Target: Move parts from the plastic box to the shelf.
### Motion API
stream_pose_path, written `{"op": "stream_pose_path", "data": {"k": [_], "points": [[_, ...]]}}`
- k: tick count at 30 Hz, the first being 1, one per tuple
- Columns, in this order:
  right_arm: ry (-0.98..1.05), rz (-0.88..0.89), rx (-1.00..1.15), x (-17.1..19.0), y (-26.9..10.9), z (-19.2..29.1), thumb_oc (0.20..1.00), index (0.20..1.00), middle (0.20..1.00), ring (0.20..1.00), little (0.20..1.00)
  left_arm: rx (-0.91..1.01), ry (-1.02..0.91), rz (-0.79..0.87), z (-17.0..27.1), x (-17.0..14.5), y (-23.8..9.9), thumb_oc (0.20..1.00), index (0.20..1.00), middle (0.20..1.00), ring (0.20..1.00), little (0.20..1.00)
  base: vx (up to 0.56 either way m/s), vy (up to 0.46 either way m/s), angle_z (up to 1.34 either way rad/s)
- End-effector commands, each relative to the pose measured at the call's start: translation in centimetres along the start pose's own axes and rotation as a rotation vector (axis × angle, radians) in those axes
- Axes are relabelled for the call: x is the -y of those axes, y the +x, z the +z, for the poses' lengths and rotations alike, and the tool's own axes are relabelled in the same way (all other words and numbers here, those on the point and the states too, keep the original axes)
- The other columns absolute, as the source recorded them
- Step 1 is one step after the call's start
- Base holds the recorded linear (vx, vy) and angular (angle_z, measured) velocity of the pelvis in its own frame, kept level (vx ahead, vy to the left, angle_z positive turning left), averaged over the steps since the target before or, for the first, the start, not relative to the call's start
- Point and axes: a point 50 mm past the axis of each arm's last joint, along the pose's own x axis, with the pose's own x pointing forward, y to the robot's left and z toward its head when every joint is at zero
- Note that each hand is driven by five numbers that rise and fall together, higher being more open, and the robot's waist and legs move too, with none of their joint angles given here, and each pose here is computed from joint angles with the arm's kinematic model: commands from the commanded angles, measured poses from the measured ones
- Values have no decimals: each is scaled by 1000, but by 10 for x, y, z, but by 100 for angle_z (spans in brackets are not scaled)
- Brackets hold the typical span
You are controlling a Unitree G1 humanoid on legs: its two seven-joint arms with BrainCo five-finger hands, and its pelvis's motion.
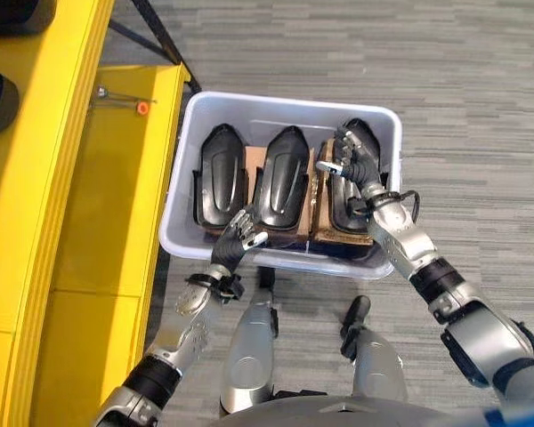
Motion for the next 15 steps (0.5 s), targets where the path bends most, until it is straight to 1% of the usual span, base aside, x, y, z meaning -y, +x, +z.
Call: {"op": "stream_pose_path", "data": {"k": [1, 5, 15], "points": [[43, -65, 118, 7, 13, 28, 1000, 1000, 1000, 1000, 1000, 95, -29, -41, 15, 11, -5, 1000, 1000, 1000, 1000, 1000, -54, 25, 3], [-5, -169, 113, 30, 23, 37, 1000, 1000, 1000, 1000, 1000, 110, -14, -63, 19, 16, 0, 1000, 1000, 1000, 1000, 1000, 0, 0, 0], [-5, -251, 165, 51, 25, 53, 1000, 1000, 1000, 1000, 1000, 113, -10, -69, 20, 20, 6, 1000, 1000, 1000, 1000, 1000, -3, 7, -1]]}}
